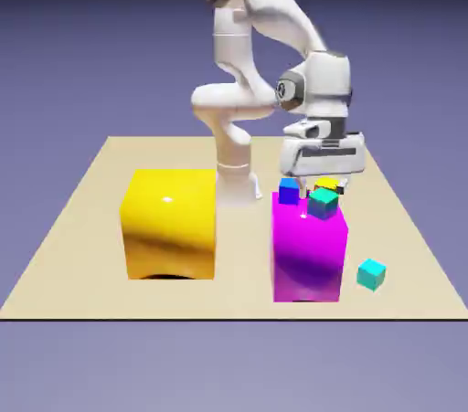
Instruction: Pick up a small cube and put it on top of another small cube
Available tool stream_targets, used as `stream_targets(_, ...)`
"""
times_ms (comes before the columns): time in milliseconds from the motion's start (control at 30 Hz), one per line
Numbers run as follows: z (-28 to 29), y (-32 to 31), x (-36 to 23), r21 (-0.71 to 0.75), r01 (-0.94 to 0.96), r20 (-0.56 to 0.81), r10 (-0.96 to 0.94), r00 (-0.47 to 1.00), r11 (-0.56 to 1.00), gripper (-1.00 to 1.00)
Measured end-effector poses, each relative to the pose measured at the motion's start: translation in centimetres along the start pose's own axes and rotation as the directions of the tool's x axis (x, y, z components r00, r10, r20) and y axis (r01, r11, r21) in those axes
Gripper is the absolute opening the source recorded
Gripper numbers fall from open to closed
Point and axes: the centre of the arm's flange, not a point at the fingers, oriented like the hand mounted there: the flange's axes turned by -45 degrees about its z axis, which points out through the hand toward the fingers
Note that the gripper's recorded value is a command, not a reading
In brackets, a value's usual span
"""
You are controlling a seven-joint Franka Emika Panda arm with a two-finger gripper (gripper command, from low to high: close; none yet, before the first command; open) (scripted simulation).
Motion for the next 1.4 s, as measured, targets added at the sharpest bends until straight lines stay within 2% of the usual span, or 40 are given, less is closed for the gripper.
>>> stream_targets(333, 6.5, -11.5, 4.5, 0.062, 0.220, 0.290, -0.229, 0.929, 0.974, 0.00)
stream_targets(733, 11.9, -23.1, 6.3, 0.171, 0.368, 0.527, -0.400, 0.750, 0.914, 0.00)
stream_targets(867, 18.2, -17.3, 6.3, 0.205, 0.236, 0.574, -0.312, 0.757, 0.950, 0.00)
stream_targets(900, 18.2, -17.3, 6.3, 0.205, 0.236, 0.574, -0.312, 0.757, 0.950, 0.00)
stream_targets(967, 22.2, -17.6, 4.2, 0.203, 0.236, 0.574, -0.311, 0.757, 0.950, 0.00)
stream_targets(1000, 24.1, -17.8, 2.9, 0.205, 0.236, 0.574, -0.312, 0.757, 0.950, -1.00)
stream_targets(1067, 24.1, -17.8, 2.9, 0.206, 0.235, 0.574, -0.312, 0.757, 0.950, -1.00)
stream_targets(1167, 18.1, -17.4, 6.3, 0.207, 0.235, 0.574, -0.312, 0.757, 0.950, -1.00)
stream_targets(1233, 12.4, -20.0, 8.4, 0.227, 0.354, 0.433, -0.420, 0.798, 0.907, -1.00)
stream_targets(1267, 10.9, -19.5, 8.7, 0.218, 0.363, 0.424, -0.423, 0.801, 0.906, -1.00)
stream_targets(1400, 7.5, -13.7, 8.7, 0.171, 0.280, 0.501, -0.328, 0.801, 0.945, -1.00)
